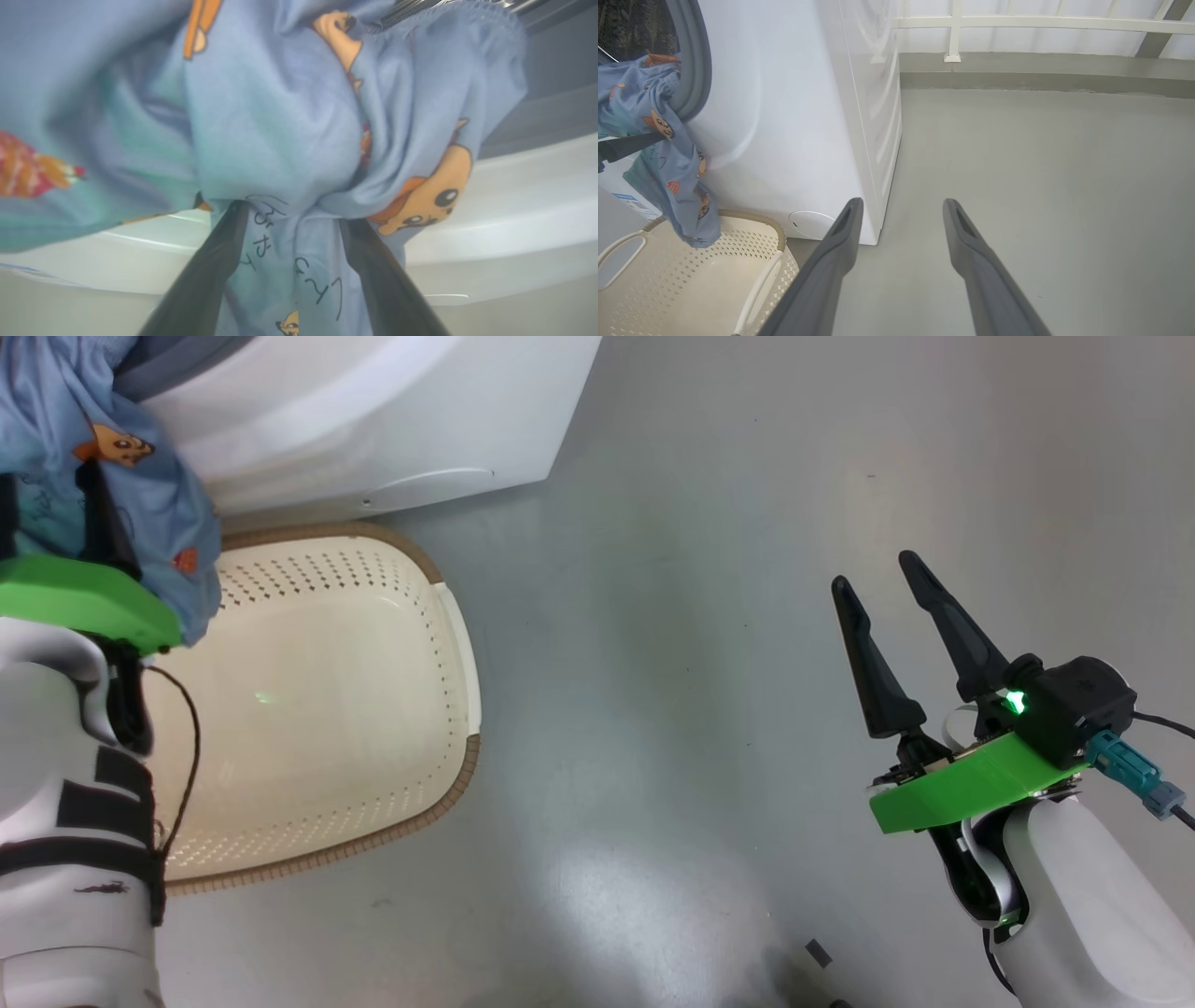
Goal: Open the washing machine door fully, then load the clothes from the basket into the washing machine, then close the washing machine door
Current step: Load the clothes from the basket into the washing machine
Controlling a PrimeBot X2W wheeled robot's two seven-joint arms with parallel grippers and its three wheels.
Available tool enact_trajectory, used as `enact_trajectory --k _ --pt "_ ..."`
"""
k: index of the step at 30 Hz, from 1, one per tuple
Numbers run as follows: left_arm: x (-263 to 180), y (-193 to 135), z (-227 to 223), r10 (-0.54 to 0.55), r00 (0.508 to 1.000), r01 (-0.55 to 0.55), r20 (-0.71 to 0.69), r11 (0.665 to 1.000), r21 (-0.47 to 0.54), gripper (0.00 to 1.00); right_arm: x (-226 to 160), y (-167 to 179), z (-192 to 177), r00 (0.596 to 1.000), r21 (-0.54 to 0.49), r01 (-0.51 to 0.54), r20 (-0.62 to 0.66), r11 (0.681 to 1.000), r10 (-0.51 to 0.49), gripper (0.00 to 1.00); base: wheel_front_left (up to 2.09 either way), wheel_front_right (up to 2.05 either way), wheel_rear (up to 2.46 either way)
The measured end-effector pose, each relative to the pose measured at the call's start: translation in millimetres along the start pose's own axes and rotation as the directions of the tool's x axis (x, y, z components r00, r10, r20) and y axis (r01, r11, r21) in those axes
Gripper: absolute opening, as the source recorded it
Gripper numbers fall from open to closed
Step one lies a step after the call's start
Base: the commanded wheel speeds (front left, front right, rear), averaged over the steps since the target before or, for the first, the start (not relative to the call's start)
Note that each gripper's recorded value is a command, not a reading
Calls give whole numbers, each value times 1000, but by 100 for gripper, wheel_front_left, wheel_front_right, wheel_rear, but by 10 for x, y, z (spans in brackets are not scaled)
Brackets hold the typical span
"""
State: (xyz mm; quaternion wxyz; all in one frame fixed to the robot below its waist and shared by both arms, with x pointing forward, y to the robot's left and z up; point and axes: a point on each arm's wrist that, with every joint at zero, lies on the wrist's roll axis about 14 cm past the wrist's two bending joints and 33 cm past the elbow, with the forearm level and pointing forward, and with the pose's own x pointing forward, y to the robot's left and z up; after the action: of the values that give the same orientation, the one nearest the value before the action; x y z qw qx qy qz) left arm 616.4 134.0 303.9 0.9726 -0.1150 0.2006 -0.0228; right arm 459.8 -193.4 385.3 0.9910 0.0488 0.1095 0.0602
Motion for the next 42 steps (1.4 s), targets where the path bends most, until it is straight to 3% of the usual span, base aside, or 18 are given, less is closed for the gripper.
enact_trajectory --k 1,2,4,20,29,42 --pt "-3 -29 -11 -13 1000 13 -4 1000 5 81 0 1 3 1000 0 0 1 1000 0 88 0 0 0" --pt "-5 -42 -11 -17 1000 17 -5 1000 6 45 0 3 4 1000 0 -1 1 1000 1 87 0 0 0" --pt "-8 -71 -9 -30 1000 30 -5 999 9 0 4 9 5 1000 1 -2 2 1000 2 87 0 0 0" --pt "-154 -173 397 -64 987 68 146 998 -18 0 65 99 62 999 14 -25 24 1000 24 88 0 0 0" --pt "-277 -191 855 -91 953 87 288 996 25 0 111 199 81 998 29 -47 36 998 46 87 0 0 0" --pt "5 -267 1291 -138 936 106 325 988 115 0 107 192 28 999 39 -37 24 999 37 88 0 0 0"
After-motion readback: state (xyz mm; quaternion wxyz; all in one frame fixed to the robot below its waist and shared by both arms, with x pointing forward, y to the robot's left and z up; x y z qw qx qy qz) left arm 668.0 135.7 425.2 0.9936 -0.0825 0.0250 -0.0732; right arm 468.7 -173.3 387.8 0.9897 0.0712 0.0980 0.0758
